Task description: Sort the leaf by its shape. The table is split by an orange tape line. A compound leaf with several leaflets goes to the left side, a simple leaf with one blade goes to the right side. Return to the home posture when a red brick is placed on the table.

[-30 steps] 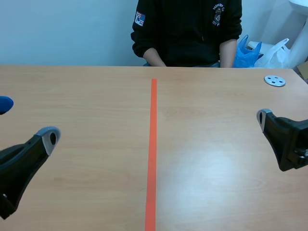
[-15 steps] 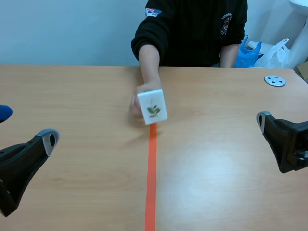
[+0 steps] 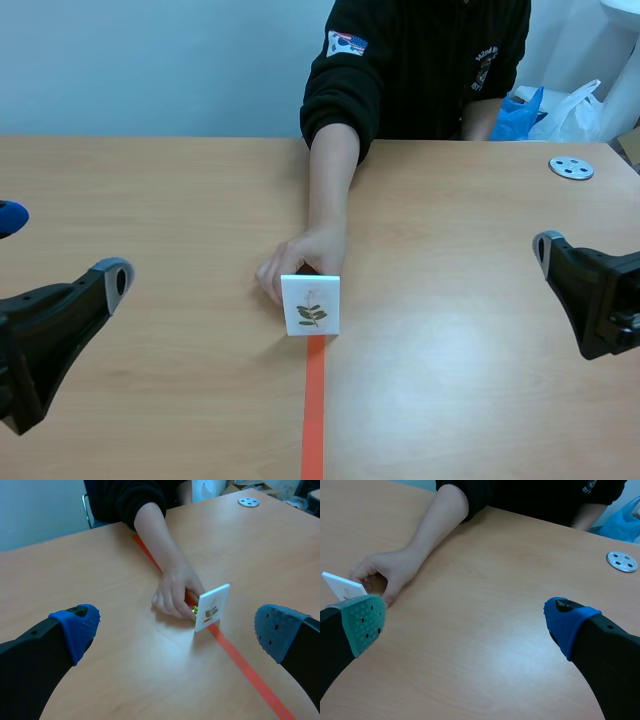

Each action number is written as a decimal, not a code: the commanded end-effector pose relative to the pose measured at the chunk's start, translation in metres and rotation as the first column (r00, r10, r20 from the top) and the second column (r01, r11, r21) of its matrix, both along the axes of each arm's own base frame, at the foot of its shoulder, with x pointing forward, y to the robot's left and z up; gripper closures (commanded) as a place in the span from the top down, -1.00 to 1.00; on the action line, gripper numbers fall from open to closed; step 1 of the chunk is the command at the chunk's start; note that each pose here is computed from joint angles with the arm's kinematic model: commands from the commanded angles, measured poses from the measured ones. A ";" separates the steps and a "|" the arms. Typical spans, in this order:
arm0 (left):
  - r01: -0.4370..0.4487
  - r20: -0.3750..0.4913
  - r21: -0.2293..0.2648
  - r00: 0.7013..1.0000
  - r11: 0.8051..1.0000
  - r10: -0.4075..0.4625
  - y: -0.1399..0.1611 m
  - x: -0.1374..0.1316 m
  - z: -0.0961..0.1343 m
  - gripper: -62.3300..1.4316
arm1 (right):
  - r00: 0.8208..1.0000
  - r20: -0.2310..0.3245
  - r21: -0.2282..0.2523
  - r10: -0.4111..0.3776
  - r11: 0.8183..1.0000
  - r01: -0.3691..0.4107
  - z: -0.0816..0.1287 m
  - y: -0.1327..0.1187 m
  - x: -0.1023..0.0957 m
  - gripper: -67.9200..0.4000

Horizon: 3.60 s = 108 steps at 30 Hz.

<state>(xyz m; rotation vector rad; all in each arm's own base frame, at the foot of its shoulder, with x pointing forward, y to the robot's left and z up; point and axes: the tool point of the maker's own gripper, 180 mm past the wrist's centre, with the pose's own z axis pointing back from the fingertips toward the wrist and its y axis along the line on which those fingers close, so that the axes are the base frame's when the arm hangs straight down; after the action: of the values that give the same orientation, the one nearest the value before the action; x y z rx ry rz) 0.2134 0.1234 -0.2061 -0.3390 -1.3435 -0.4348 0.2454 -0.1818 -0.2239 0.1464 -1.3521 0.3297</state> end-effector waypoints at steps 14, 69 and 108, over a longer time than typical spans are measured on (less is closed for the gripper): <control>-0.002 0.020 -0.019 1.000 1.000 0.003 0.000 0.000 0.006 1.00 | 0.997 0.015 -0.062 0.073 0.995 -0.072 0.005 0.011 0.001 1.00; -0.018 0.000 -0.024 1.000 1.000 0.018 0.005 0.000 -0.004 1.00 | 0.874 -0.096 -0.010 0.477 0.877 -0.480 -0.148 0.225 0.065 -0.56; -0.010 0.016 0.013 1.000 1.000 0.010 0.005 0.001 -0.004 1.00 | 0.938 0.112 0.018 -0.328 0.945 0.328 -0.030 -0.077 0.103 -0.84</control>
<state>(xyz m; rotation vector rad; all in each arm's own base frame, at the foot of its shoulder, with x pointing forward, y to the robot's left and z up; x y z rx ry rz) 0.2126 0.1299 -0.2174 -0.3065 -1.3269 -0.4455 0.3419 -0.2548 -0.2624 -0.0862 -1.4369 0.0475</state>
